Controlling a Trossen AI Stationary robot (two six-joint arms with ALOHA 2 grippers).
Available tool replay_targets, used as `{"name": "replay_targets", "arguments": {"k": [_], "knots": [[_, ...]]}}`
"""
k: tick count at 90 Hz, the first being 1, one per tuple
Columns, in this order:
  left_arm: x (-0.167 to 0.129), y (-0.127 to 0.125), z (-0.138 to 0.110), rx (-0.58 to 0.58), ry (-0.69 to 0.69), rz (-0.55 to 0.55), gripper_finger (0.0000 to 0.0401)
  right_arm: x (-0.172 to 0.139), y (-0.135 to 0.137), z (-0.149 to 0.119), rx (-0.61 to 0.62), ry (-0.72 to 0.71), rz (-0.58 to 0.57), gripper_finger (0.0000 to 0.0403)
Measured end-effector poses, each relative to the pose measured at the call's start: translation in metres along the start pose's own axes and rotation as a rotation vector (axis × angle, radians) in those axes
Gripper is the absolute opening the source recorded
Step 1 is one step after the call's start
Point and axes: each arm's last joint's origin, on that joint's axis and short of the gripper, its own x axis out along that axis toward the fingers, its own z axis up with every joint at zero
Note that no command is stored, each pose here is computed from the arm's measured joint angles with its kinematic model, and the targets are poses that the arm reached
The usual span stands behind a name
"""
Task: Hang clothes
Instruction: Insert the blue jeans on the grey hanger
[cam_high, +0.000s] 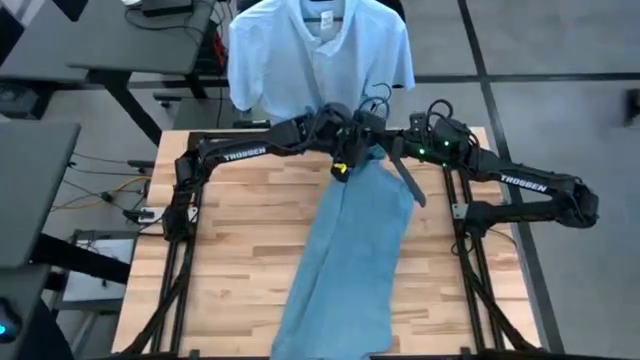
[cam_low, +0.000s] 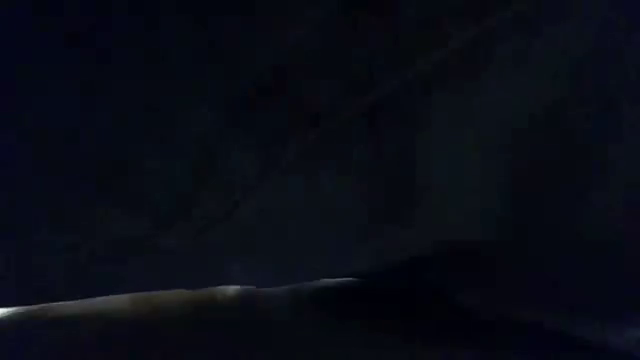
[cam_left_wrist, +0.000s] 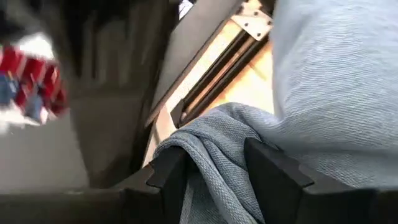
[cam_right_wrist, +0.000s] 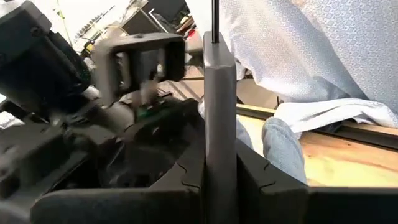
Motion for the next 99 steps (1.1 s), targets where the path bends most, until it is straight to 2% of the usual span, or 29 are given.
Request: {"name": "replay_targets", "arguments": {"k": [8,13,17,24,32,38,45,54,61,67,80,89,99], "knots": [[0.0,0.0,-0.001,-0.02,0.002,0.005,0.0141,0.0,0.0,0.0,-0.002,-0.004,-0.007,0.0028],[0.0,0.001,-0.001,-0.099,0.003,0.006,0.0141,0.0,-0.001,0.0,-0.002,-0.005,-0.01,0.0028],[0.0,0.002,-0.002,-0.242,-0.007,0.01,0.0141,0.0,-0.001,0.0,-0.002,-0.005,-0.012,0.0028],[-0.002,0.007,-0.007,-0.566,-0.05,-0.029,0.0141,0.0,-0.001,0.0,0.001,-0.006,-0.021,0.0028],[-0.014,0.02,-0.015,-0.916,-0.002,-0.057,0.0141,0.0,-0.001,0.0,-0.001,-0.01,-0.021,0.0028],[-0.024,0.03,-0.022,-1.077,0.037,-0.055,0.0141,0.0,-0.001,0.001,-0.002,-0.021,-0.02,0.0028],[-0.031,0.04,-0.031,-1.184,0.052,-0.032,0.0141,0.0,-0.001,0.001,-0.002,-0.022,-0.025,0.0028],[-0.033,0.047,-0.043,-1.243,0.022,-0.016,0.0141,0.0,-0.003,0.002,-0.002,-0.034,-0.04,0.0028],[-0.023,0.048,-0.051,-1.259,-0.018,-0.041,0.0141,0.001,-0.006,0.003,-0.005,-0.039,-0.058,0.0028],[-0.022,0.044,-0.055,-1.273,0.011,-0.096,0.0141,0.002,-0.009,0.003,-0.003,-0.026,-0.069,0.0028],[-0.03,0.04,-0.044,-1.197,0.038,-0.132,0.0141,0.002,-0.011,0.006,0.001,-0.027,-0.057,0.0028],[-0.044,0.043,-0.032,-1.112,0.054,-0.07,0.0141,0.002,-0.012,0.007,0.004,-0.031,-0.062,0.0028],[-0.064,0.048,-0.018,-1.012,0.123,0.052,0.0141,0.002,-0.012,0.007,-0.003,-0.03,-0.055,0.0028]]}}
